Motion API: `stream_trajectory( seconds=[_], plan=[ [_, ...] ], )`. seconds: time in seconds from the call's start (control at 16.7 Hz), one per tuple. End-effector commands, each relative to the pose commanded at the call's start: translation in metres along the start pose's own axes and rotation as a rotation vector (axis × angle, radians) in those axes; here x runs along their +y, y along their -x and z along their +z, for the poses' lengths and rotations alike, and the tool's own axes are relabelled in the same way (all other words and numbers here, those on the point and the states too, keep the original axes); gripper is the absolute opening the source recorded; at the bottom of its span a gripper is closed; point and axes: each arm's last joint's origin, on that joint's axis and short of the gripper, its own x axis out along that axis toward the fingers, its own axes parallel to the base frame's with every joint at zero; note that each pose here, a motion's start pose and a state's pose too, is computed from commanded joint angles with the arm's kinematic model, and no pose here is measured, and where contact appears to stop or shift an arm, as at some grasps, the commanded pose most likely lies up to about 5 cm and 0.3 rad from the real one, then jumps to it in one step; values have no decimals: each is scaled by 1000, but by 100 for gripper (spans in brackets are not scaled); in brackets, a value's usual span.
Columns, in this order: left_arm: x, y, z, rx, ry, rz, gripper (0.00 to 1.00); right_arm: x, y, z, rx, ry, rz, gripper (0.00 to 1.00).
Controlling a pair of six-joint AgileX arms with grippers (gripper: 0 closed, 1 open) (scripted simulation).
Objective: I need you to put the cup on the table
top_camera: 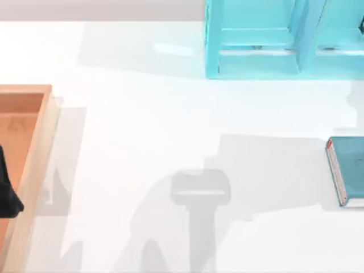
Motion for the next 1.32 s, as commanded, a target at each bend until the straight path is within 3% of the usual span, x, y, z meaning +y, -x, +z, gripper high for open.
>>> stream_trajectory(
  seconds=[0.36, 0.6, 0.78, 0.96, 1.32],
  plan=[
    [0, 0, 0, 0, 0, 0, 100, 24, 3, 9, -11, 2, -14, 0],
    [0, 0, 0, 0, 0, 0, 100, 111, 11, 22, -32, 18, -34, 0],
    [0, 0, 0, 0, 0, 0, 100, 191, 13, 13, -36, 17, -41, 0],
    [0, 0, 0, 0, 0, 0, 100, 239, 16, 1, -42, 6, -46, 0],
    [0, 0, 0, 0, 0, 0, 100, 255, 17, -2, -44, 3, -51, 0]
  ],
)
